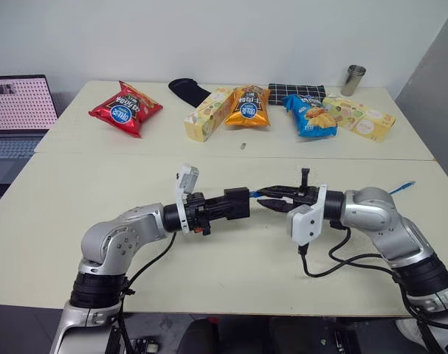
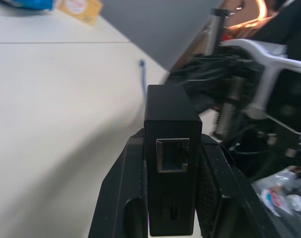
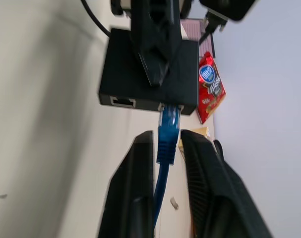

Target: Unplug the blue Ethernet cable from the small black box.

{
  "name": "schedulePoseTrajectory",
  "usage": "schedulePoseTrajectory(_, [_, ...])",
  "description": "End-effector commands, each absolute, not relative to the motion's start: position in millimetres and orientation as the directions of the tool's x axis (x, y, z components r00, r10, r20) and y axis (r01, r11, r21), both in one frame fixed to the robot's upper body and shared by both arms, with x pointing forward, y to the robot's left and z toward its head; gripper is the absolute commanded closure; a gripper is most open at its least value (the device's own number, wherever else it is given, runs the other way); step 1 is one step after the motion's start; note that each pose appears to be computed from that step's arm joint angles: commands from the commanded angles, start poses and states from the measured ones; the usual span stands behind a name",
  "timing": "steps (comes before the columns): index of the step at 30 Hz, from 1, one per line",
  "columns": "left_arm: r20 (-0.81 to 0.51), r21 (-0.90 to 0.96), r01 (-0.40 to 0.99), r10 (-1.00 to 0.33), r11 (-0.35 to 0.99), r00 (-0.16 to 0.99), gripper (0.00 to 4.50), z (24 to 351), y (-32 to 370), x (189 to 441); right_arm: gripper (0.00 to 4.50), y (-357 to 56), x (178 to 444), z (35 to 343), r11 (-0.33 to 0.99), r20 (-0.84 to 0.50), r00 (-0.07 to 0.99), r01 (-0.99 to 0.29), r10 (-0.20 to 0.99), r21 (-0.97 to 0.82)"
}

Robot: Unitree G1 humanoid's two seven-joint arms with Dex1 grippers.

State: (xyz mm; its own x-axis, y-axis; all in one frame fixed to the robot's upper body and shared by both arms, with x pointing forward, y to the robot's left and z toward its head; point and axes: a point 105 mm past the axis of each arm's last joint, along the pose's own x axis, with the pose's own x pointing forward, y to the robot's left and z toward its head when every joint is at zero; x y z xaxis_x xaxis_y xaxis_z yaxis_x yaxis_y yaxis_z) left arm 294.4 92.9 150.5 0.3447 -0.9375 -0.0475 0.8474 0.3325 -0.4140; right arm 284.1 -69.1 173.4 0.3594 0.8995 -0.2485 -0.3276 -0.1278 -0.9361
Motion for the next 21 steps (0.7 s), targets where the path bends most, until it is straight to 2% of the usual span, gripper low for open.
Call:
schedulePoseTrajectory(1, [-0.043,-0.325,0.885,-0.94,0.334,0.338,3.7,160.8,93.3,297.6,2.48,-75.3,272.5,181.6,-0.103,-0.268,0.324,-0.446,0.907,-0.889])
schedulePoseTrajectory(5, [-0.095,-0.196,0.935,-0.955,0.296,0.282,3.7,153.7,90.1,294.1,1.63,-80.1,266.5,192.7,0.064,-0.227,0.306,-0.713,0.925,-0.698])
schedulePoseTrajectory(9, [-0.083,-0.074,0.981,-0.982,0.179,0.172,3.7,159.0,88.1,282.2,1.59,-79.6,258.7,198.1,0.191,-0.183,0.275,-0.907,0.944,-0.375])
schedulePoseTrajectory(15, [-0.008,-0.049,0.996,-0.997,0.081,0.081,3.7,178.5,93.5,276.1,1.59,-85.2,255.0,192.7,0.25,-0.145,0.253,-0.967,0.956,-0.042])
schedulePoseTrajectory(21, [0.01,-0.082,0.996,-0.999,0.046,0.047,3.7,177.4,101.6,272.8,1.59,-88.3,259.4,195.0,0.254,-0.102,0.244,-0.962,0.964,0.101])
